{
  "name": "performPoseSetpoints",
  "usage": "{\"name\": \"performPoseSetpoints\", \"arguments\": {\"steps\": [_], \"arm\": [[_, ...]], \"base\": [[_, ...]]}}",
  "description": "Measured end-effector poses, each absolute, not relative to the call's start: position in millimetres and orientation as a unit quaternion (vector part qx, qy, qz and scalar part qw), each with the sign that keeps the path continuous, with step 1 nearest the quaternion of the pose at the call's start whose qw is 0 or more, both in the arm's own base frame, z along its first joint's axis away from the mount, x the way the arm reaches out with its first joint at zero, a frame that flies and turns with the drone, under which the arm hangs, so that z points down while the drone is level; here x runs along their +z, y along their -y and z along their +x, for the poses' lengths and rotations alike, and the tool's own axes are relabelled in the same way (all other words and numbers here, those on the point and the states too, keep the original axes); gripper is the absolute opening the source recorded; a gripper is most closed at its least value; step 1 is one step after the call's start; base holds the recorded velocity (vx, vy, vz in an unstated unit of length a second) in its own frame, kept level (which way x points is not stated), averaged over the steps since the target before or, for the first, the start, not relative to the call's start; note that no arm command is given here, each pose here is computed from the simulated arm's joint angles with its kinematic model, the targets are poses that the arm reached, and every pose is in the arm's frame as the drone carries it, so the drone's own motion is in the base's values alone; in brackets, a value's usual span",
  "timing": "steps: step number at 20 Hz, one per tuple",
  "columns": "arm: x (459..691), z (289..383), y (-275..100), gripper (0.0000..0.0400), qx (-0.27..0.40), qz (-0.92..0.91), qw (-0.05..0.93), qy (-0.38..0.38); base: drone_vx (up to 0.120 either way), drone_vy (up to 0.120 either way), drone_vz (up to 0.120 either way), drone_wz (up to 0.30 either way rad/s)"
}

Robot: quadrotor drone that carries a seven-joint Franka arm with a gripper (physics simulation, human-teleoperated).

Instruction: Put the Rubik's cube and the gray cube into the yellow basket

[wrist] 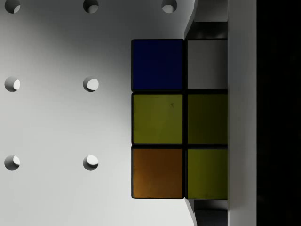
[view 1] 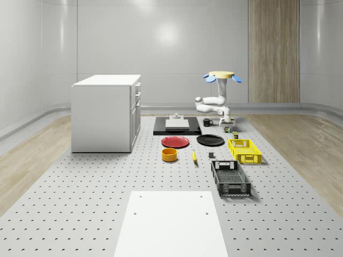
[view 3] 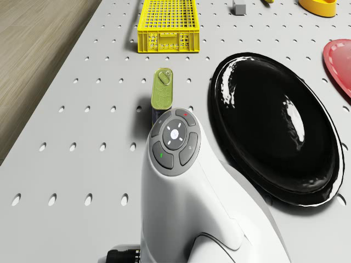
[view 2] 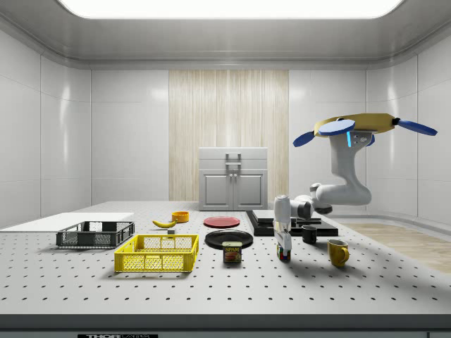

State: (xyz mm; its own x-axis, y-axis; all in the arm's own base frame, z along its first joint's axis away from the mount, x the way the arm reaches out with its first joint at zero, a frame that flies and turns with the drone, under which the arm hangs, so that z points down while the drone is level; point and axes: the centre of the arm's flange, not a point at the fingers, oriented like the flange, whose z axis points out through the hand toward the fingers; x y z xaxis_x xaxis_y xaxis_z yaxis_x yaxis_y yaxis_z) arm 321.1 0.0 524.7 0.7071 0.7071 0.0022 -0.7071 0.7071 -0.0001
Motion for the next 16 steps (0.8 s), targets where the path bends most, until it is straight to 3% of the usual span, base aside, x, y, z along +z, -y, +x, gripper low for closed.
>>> {"name": "performPoseSetpoints", "arguments": {"steps": [11, 16], "arm": [[515.8, 320.8, 0.0, 0.0326, 0.383, 0.000, 0.924, 0.001], [497.0, 320.7, 0.0, 0.0325, 0.383, 0.000, 0.924, 0.001]], "base": [[0.000, 0.000, 0.000, 0.000], [0.000, 0.000, 0.104, 0.000]]}}
